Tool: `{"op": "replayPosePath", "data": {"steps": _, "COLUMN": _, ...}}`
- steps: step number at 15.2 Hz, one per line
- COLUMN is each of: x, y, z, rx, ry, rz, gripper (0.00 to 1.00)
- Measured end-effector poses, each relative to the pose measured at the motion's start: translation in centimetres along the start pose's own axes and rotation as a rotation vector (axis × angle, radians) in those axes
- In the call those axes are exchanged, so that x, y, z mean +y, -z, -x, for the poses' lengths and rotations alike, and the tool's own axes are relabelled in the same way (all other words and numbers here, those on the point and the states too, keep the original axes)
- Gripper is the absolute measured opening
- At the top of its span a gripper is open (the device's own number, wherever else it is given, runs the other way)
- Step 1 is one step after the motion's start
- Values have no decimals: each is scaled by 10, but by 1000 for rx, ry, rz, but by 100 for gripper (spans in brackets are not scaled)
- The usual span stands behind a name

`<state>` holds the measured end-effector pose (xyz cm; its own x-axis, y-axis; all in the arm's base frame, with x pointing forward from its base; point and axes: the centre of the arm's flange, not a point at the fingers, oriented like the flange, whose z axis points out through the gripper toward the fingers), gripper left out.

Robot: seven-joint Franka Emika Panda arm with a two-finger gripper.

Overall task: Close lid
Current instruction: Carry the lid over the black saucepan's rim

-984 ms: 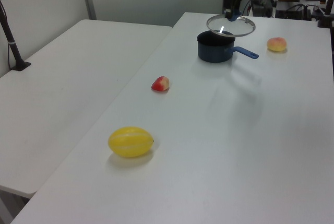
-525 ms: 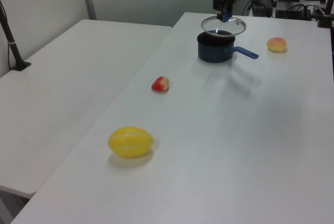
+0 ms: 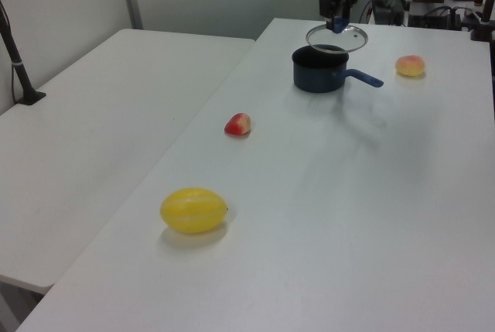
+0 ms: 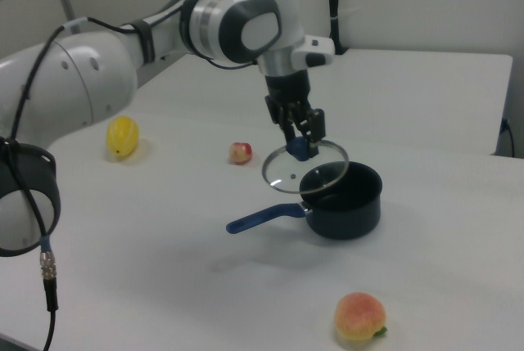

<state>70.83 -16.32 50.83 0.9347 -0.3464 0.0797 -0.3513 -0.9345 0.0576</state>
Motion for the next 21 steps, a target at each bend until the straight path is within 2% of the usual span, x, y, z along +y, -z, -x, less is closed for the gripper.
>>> {"op": "replayPosePath", "data": {"steps": 4, "x": 18, "y": -22, "z": -19, "rx": 33, "ry": -31, "rz": 25, "gripper": 66}}
{"op": "replayPosePath", "data": {"steps": 9, "x": 15, "y": -39, "z": -37, "rx": 122, "ry": -27, "rz": 19, "gripper": 66}}
{"op": "replayPosePath", "data": {"steps": 15, "x": 10, "y": -48, "z": -44, "rx": 165, "ry": -21, "rz": 15, "gripper": 66}}
{"op": "replayPosePath", "data": {"steps": 21, "x": 8, "y": -49, "z": -44, "rx": 164, "ry": -19, "rz": 15, "gripper": 66}}
